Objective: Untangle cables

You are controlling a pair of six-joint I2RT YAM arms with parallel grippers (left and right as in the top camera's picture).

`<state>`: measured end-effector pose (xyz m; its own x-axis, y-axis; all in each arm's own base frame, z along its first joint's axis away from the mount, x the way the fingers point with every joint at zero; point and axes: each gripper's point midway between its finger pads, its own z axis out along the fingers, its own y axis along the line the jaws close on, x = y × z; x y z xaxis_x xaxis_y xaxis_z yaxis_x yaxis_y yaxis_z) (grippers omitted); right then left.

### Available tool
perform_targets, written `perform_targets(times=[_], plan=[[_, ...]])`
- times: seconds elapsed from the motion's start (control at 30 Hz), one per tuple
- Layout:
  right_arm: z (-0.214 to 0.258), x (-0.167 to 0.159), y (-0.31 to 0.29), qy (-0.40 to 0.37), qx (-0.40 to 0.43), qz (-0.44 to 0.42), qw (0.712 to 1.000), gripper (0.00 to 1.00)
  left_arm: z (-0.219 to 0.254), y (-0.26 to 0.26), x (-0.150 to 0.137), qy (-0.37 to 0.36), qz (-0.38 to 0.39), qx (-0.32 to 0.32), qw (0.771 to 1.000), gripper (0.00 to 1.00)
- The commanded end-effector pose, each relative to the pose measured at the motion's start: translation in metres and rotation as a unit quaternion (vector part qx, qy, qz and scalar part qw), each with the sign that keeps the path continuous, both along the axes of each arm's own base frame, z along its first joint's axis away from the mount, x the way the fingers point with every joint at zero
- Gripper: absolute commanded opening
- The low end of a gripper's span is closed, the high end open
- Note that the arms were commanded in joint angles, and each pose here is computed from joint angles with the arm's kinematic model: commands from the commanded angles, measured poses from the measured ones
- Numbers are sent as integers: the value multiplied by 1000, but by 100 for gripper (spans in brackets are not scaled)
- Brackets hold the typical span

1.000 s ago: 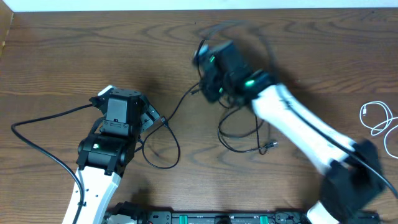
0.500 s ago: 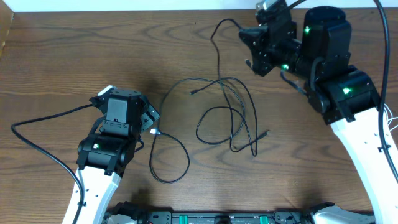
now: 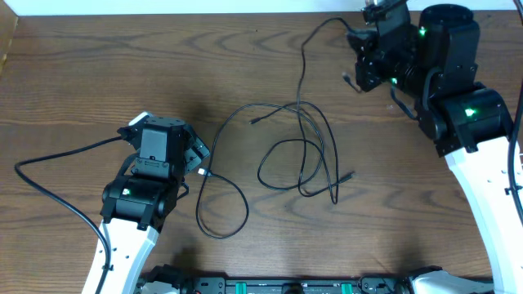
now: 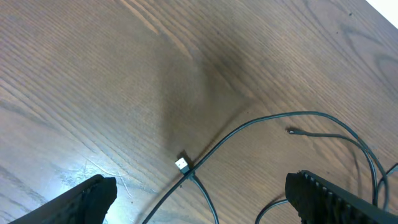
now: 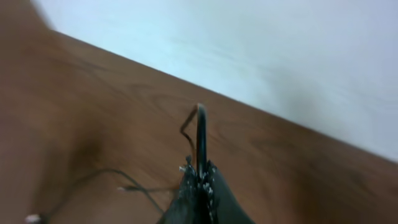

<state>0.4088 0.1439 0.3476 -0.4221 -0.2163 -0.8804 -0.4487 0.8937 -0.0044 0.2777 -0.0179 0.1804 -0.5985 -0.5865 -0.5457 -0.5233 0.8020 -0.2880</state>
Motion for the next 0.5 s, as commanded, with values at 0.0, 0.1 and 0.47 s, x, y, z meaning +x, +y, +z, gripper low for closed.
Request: perform_targets(times=[0.0,0.1,0.47], plan=[[-38,17,-42,39,-84,-104,990,1,4,2,1,-4,6,0,1000,94],[-79,21,-49,103,-101,-131,981,13,4,2,1,-4,6,0,1000,94],[-104,4,6,175,-29,-66,982,90,4,2,1,-4,6,0,1000,94]])
